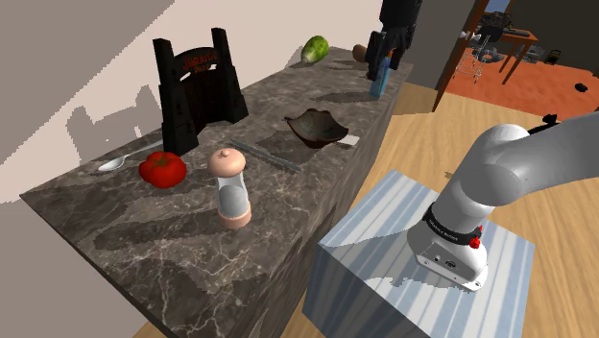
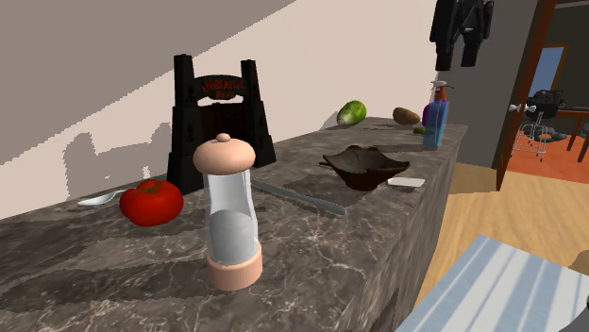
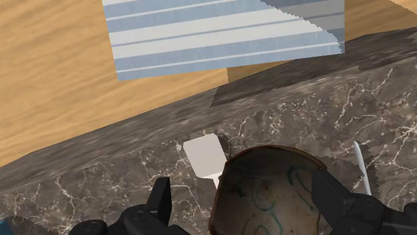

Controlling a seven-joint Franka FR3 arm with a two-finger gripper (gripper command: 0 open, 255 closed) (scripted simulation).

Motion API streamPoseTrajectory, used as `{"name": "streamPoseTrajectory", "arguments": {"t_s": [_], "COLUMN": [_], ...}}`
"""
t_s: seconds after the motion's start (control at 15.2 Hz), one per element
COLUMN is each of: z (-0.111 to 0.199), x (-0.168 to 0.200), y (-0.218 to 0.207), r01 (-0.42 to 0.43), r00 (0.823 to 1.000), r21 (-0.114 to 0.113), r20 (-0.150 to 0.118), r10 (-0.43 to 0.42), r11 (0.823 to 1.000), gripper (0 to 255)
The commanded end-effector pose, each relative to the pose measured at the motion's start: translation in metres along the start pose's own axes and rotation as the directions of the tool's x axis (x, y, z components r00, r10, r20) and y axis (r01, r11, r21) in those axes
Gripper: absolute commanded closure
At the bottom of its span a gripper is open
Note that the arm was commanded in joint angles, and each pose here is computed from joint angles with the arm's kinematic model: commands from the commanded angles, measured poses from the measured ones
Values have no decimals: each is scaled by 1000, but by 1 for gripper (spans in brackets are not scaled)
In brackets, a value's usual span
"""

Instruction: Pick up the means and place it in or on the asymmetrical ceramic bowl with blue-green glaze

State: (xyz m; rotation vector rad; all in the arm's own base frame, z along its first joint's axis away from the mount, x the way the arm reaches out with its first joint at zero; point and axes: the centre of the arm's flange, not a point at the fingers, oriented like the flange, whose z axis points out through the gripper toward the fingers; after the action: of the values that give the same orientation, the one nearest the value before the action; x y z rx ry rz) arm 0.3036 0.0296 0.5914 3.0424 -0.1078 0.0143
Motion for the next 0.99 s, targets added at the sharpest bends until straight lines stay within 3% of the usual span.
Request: {"name": "streamPoseTrajectory", "arguments": {"t_s": [0.0, 0.92], "z": [0, 101], "x": [0, 104], "y": [0, -112], "r01": [0, 158], "r00": [1000, 987], "r21": [0, 52], "r20": [0, 23], "r10": [0, -160], "r11": [1000, 986], "gripper": [0, 0]}}
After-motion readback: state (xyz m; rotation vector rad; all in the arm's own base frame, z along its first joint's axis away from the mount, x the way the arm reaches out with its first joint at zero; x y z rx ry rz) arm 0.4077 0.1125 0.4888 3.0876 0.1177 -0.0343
